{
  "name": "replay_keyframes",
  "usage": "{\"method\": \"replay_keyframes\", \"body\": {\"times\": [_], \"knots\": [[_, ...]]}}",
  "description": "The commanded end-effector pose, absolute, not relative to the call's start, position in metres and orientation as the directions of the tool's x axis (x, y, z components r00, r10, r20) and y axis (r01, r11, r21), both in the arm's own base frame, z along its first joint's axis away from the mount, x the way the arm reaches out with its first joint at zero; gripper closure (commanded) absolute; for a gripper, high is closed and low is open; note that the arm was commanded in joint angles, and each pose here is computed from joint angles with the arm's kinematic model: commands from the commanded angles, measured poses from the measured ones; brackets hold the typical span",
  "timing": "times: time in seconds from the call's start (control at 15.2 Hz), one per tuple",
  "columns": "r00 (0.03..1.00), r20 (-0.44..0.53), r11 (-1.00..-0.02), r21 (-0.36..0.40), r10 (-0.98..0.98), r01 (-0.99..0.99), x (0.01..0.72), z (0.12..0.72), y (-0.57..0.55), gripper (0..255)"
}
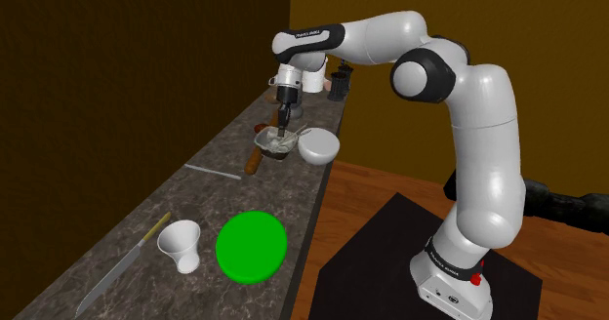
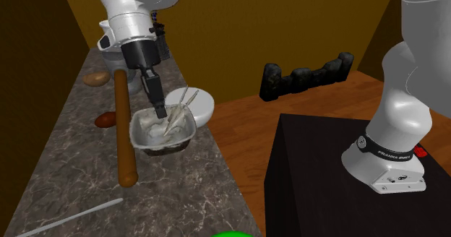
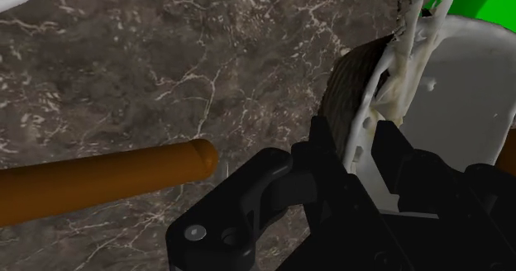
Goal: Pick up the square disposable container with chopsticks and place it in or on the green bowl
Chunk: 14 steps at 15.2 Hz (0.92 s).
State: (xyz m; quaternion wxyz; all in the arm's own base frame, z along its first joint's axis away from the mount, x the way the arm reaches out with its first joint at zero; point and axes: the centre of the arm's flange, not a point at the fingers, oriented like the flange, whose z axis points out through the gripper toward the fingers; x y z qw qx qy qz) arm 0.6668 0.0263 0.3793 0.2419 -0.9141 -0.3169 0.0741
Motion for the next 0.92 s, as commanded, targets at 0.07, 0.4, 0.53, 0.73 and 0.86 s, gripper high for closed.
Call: {"method": "replay_keyframes", "body": {"times": [0.07,0.4,0.53,0.73,0.86], "knots": [[0.788,0.018,-0.682,-0.489,0.615,0.544,0.666,0.396,0.026,255],[0.788,0.018,-0.682,-0.489,0.615,0.544,0.632,0.397,0.083,255],[0.788,0.018,-0.682,-0.489,0.615,0.544,0.619,0.398,0.106,255],[0.788,0.018,-0.682,-0.489,0.615,0.544,0.599,0.399,0.140,255],[0.788,0.018,-0.682,-0.489,0.615,0.544,0.585,0.399,0.163,255]]}}
